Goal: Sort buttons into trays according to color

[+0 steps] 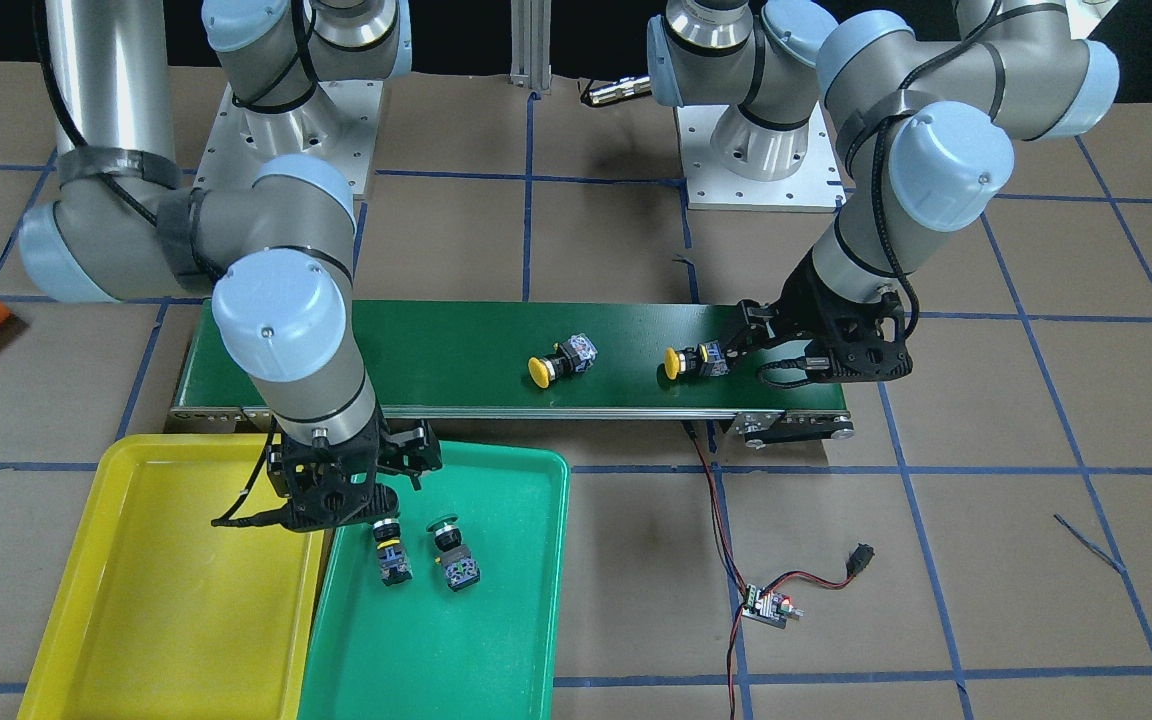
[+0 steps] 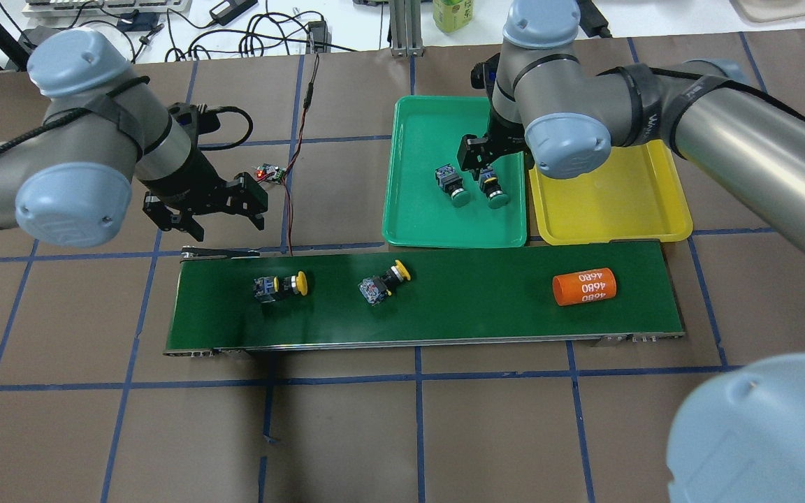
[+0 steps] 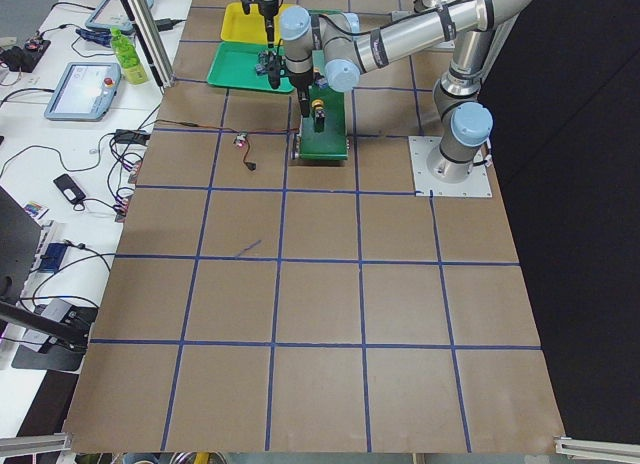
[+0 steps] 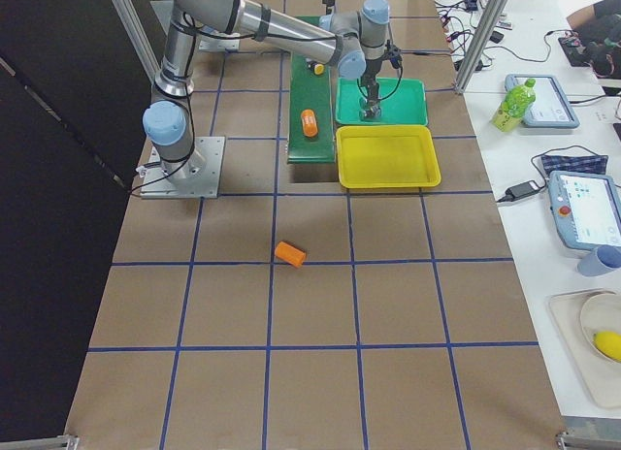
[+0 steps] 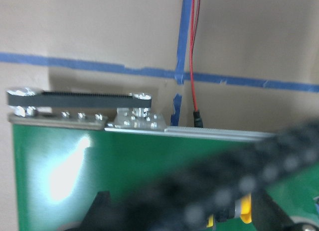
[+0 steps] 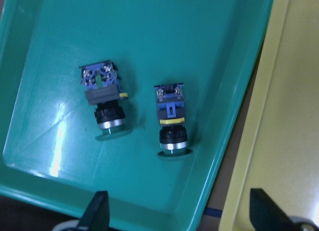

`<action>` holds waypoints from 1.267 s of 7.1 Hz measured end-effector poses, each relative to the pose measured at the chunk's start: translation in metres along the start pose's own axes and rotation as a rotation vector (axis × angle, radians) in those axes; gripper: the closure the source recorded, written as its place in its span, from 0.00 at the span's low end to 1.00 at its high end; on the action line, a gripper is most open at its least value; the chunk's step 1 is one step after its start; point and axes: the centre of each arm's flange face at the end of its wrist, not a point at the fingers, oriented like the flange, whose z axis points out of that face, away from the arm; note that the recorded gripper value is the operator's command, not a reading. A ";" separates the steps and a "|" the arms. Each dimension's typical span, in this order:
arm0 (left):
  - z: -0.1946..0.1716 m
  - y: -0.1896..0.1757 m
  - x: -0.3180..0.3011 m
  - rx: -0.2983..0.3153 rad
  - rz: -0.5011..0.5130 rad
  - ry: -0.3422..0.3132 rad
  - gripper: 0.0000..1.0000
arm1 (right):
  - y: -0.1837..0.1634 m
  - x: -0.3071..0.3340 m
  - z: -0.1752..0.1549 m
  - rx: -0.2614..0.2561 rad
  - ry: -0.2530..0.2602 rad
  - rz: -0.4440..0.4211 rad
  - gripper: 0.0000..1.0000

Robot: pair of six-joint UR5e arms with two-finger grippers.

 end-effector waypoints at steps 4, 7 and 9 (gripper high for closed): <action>-0.111 0.011 0.021 0.001 0.067 -0.030 0.00 | 0.144 -0.016 -0.056 0.038 0.017 -0.607 0.00; -0.115 0.014 0.012 -0.010 0.086 -0.088 0.00 | 0.194 -0.023 -0.025 0.069 0.057 -1.130 0.00; -0.121 0.012 0.012 0.005 0.081 -0.093 0.00 | 0.198 -0.023 -0.009 0.036 0.050 -1.280 0.00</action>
